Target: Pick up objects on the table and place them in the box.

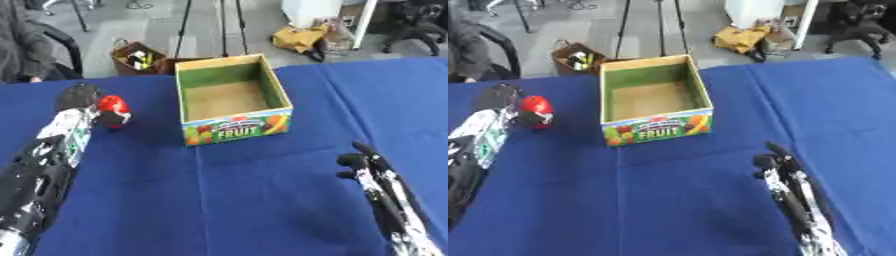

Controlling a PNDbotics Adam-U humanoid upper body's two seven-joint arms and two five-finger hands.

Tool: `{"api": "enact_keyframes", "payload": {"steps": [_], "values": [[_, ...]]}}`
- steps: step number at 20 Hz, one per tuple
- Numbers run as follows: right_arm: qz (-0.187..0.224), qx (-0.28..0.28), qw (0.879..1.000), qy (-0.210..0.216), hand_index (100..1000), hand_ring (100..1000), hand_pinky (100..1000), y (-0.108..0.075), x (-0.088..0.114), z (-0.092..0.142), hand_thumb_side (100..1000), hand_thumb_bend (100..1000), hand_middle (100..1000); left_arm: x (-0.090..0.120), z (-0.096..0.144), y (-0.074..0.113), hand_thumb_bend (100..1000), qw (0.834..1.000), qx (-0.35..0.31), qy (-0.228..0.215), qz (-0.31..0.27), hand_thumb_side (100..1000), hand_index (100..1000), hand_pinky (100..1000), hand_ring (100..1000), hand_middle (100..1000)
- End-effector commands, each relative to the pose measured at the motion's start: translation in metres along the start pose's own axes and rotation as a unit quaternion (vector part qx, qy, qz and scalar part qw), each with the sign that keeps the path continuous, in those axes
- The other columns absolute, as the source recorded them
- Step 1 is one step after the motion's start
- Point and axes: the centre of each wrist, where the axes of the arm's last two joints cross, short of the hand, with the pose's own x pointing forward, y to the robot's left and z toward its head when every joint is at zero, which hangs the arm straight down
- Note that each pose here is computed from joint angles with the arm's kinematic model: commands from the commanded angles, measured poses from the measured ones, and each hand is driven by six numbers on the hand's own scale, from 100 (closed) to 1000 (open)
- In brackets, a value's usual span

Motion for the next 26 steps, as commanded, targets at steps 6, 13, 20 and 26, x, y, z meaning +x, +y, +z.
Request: {"api": "enact_keyframes", "payload": {"steps": [6,13,20,26], "values": [[0.008,0.004,1.0,-0.013,917,770,682,-0.002,0.006,-0.004,657,131,681,-0.005,-0.001,0.0,639,1.0,0.001,0.01,0.025,686,822,555,696,747],[0.008,0.005,1.0,-0.013,917,771,682,-0.001,0.006,-0.005,657,130,681,-0.003,0.0,-0.006,572,0.999,0.002,-0.002,0.047,684,808,533,673,726],[0.007,0.004,1.0,-0.012,917,770,682,-0.001,0.006,-0.005,657,130,681,-0.002,0.001,-0.009,282,0.997,0.008,-0.011,0.075,472,659,421,531,559],[0.006,0.004,1.0,-0.012,917,770,681,-0.001,0.005,-0.005,657,130,681,0.001,0.002,-0.007,123,0.994,0.021,-0.021,0.102,383,604,362,479,502]]}}
